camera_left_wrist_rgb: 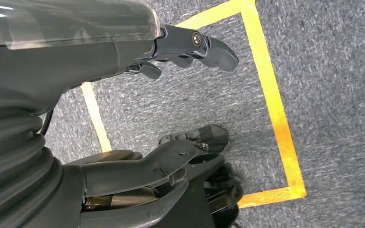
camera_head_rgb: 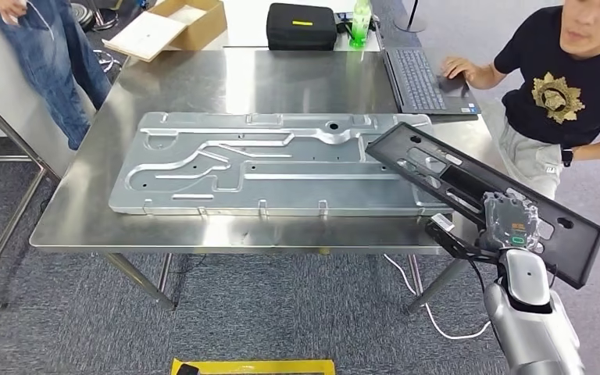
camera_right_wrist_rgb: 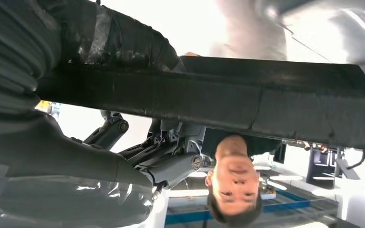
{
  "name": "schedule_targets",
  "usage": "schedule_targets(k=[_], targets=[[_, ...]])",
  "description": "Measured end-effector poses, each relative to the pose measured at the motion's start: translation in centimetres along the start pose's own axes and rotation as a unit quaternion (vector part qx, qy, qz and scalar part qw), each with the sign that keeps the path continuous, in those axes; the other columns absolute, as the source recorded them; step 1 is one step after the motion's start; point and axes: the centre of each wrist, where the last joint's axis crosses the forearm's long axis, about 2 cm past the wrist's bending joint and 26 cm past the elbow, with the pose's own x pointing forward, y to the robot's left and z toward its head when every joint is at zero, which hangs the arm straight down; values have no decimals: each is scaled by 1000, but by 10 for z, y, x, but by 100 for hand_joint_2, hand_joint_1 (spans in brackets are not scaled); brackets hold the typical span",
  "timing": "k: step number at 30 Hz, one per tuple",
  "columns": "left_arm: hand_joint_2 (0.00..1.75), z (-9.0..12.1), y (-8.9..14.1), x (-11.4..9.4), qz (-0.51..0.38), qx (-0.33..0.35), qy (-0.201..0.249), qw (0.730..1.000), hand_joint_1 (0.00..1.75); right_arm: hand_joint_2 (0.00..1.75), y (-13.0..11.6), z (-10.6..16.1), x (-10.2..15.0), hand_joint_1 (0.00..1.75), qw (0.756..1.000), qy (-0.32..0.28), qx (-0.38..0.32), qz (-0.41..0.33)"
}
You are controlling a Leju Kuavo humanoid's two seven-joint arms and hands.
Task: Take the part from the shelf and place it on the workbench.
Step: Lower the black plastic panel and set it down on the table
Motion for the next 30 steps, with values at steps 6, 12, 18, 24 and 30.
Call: schedule_targets(k=[6, 12, 18, 24, 30], targets=[[175, 0, -1, 0, -5, -2, 2, 1000, 0, 175, 4, -10, 11, 175, 1000, -19, 11, 11], [175, -2, -1, 5, -7, -1, -1, 1000, 0, 175, 3, -31, 25, 175, 999, -33, 15, 22], [175, -2, -1, 5, -10, 1, -1, 1000, 0, 175, 5, -41, 31, 175, 999, -35, 25, 22], [175, -2, -1, 5, -11, 1, -2, 1000, 0, 175, 7, -42, 32, 175, 999, -35, 30, 22], [175, -2, -1, 5, -13, 0, -4, 1000, 0, 175, 10, -44, 37, 175, 997, -55, 31, 42]])
